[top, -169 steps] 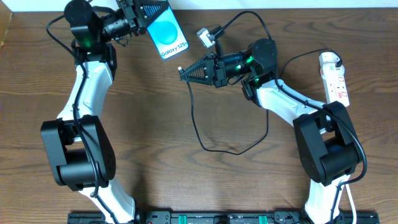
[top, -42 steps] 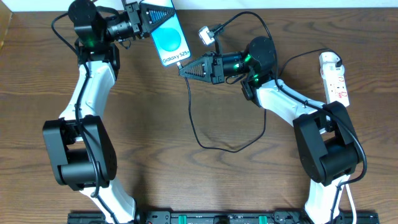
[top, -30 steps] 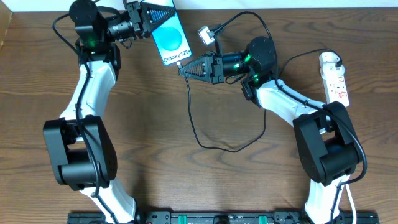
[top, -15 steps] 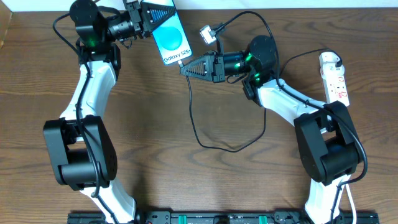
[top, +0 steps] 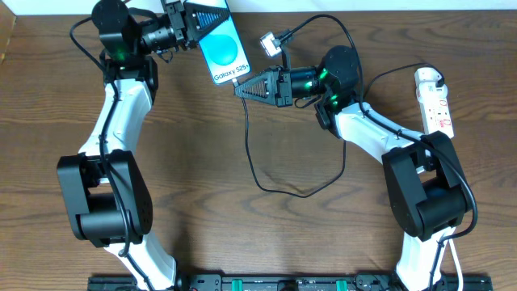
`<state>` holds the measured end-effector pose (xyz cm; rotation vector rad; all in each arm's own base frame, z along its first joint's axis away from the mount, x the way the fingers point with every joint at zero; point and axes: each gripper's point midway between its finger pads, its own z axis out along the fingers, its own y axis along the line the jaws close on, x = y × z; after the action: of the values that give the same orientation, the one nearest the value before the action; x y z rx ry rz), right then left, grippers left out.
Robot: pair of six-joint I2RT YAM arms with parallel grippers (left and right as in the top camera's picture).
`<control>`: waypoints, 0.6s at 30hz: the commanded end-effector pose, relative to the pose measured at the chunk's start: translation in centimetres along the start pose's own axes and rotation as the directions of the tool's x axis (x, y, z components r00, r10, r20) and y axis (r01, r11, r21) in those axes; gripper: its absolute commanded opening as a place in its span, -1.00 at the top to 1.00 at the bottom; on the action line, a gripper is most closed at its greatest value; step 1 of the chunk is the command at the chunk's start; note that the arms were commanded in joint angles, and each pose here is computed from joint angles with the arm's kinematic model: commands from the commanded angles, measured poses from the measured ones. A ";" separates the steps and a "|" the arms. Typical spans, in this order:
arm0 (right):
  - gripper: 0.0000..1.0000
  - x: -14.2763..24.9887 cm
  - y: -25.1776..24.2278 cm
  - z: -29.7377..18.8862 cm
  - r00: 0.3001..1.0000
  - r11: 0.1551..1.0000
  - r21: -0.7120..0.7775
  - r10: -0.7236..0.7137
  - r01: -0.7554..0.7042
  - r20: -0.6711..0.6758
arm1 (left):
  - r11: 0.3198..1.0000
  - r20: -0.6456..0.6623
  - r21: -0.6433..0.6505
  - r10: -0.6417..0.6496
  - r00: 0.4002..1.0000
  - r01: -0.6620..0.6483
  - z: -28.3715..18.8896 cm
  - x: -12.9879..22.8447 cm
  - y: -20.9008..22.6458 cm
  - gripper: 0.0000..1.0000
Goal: Plug charger to phone and switch on socket
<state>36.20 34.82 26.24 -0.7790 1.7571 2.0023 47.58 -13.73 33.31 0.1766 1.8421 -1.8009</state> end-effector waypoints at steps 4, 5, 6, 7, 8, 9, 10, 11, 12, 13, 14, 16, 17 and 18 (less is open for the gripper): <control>0.98 -2.0 -0.3 -0.2 0.996 0.999 0.036 -0.033 0.030 0.086 | 0.996 -0.098 0.049 0.082 0.992 -0.077 0.5 1.5 -2.7 0.85; 0.98 -2.1 -0.3 -0.3 0.995 0.999 0.039 -0.034 0.031 0.092 | 0.996 -0.105 0.051 0.082 0.991 -0.077 0.5 1.6 -2.8 0.85; 0.98 -2.1 -0.4 -0.3 0.995 0.999 0.041 -0.034 0.031 0.096 | 0.996 -0.111 0.053 0.082 0.990 -0.077 0.5 1.7 -2.8 0.85; 0.98 -2.2 -0.4 -0.3 0.994 0.999 0.042 -0.035 0.031 0.099 | 0.996 -0.116 0.054 0.083 0.990 -0.077 0.4 1.8 -2.8 0.85; 0.98 -2.2 -0.4 -0.3 0.994 0.999 0.042 -0.035 0.031 0.099 | 0.995 -0.119 0.055 0.083 0.989 -0.077 0.4 1.9 -2.8 0.85; 0.98 -2.2 -0.4 -0.3 0.994 0.999 0.042 -0.035 0.031 0.099 | 0.995 -0.123 0.057 0.086 0.989 -0.079 0.4 2.0 -2.8 0.85; 0.98 -2.2 -0.4 -0.3 0.994 0.999 0.042 -0.035 0.031 0.099 | 0.995 -0.126 0.058 0.087 0.988 -0.081 0.4 2.0 -2.8 0.85; 0.98 -2.2 -0.4 -0.3 0.994 0.999 0.042 -0.034 0.030 0.099 | 0.995 -0.126 0.058 0.087 0.988 -0.080 0.4 2.0 -2.8 0.85; 0.98 -2.2 -0.4 -0.3 0.994 0.999 0.043 -0.034 0.030 0.101 | 0.995 -0.126 0.058 0.087 0.988 -0.080 0.4 2.0 -2.8 0.85; 0.98 -2.3 -0.4 -0.3 0.994 0.999 0.045 -0.035 0.030 0.107 | 0.995 -0.127 0.058 0.087 0.988 -0.080 0.4 2.0 -2.8 0.85; 0.98 -2.5 -0.5 -0.3 0.993 0.998 0.049 -0.035 0.029 0.114 | 0.995 -0.132 0.060 0.088 0.987 -0.080 0.4 2.1 -2.9 0.85; 0.98 -2.9 -0.6 -0.3 0.990 0.998 0.058 -0.031 0.023 0.138 | 0.994 -0.147 0.065 0.093 0.985 -0.084 0.4 2.4 -2.9 0.85; 0.98 -3.0 -0.7 -0.3 0.988 0.998 0.063 -0.028 0.019 0.149 | 0.994 -0.150 0.066 0.096 0.984 -0.087 0.3 2.4 -2.9 0.85; 0.98 -3.2 -0.8 -0.3 0.987 0.998 0.066 -0.027 0.017 0.157 | 0.994 -0.149 0.066 0.095 0.984 -0.086 0.4 2.4 -2.9 0.85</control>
<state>36.14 34.89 26.18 -0.7784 1.7615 2.0054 47.14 -13.88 33.25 0.2277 1.8412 -1.7957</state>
